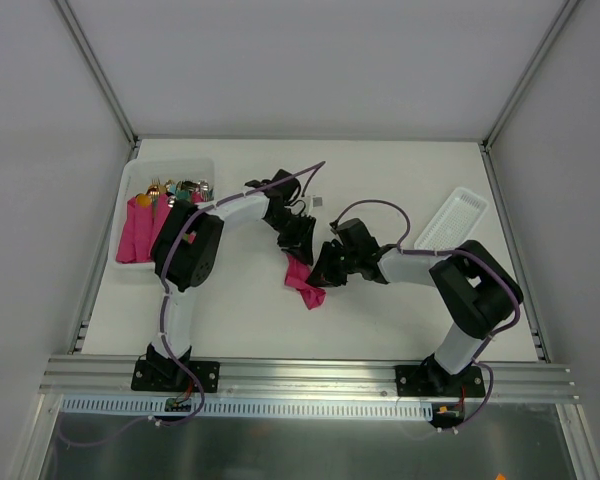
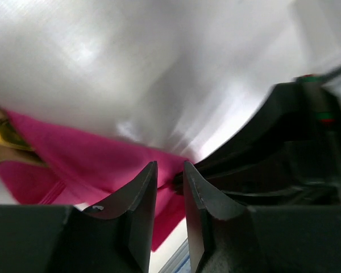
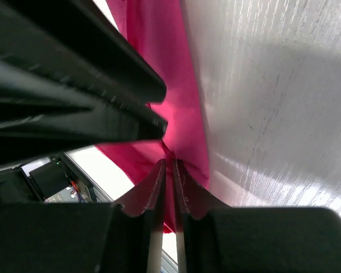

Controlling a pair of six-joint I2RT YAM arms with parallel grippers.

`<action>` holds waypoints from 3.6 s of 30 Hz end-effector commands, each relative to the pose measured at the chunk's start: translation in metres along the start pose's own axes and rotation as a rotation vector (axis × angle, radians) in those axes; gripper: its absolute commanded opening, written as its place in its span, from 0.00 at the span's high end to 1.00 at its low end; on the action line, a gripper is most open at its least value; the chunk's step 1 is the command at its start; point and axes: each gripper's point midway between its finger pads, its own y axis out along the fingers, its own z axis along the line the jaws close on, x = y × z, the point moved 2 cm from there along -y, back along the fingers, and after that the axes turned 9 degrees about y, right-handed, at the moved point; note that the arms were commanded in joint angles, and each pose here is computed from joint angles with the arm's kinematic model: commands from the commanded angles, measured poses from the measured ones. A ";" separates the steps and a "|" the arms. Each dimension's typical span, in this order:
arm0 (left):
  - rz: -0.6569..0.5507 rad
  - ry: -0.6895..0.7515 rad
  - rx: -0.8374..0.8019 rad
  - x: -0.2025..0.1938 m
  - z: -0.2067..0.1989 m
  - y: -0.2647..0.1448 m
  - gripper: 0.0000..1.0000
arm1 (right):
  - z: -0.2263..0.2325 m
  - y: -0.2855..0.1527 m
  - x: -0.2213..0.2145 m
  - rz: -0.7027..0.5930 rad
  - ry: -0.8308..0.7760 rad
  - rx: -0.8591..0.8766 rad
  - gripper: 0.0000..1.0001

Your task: Place the utensils on the paper napkin and roll it up

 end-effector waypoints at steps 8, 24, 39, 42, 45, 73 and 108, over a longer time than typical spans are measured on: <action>0.047 0.041 0.256 -0.023 0.036 -0.036 0.73 | -0.071 -0.001 -0.021 0.028 0.013 -0.270 0.81; -0.039 0.195 0.183 -0.007 0.005 -0.095 0.67 | -0.075 -0.003 -0.023 0.023 0.017 -0.280 0.79; 0.091 0.066 -0.016 -0.019 -0.016 -0.014 0.69 | -0.078 -0.003 -0.023 0.021 0.015 -0.289 0.78; 0.121 0.056 0.015 -0.029 -0.005 -0.009 0.69 | -0.079 -0.003 -0.025 0.025 0.015 -0.288 0.77; 0.151 0.053 0.059 -0.041 0.007 -0.006 0.69 | -0.078 -0.002 -0.024 0.024 0.018 -0.283 0.76; 0.030 0.178 -0.054 -0.015 -0.036 -0.058 0.71 | -0.089 -0.004 -0.029 0.030 0.023 -0.283 0.75; -0.327 -0.294 -0.429 -0.012 0.014 -0.012 0.76 | -0.114 -0.004 -0.035 -0.010 0.148 -0.242 0.76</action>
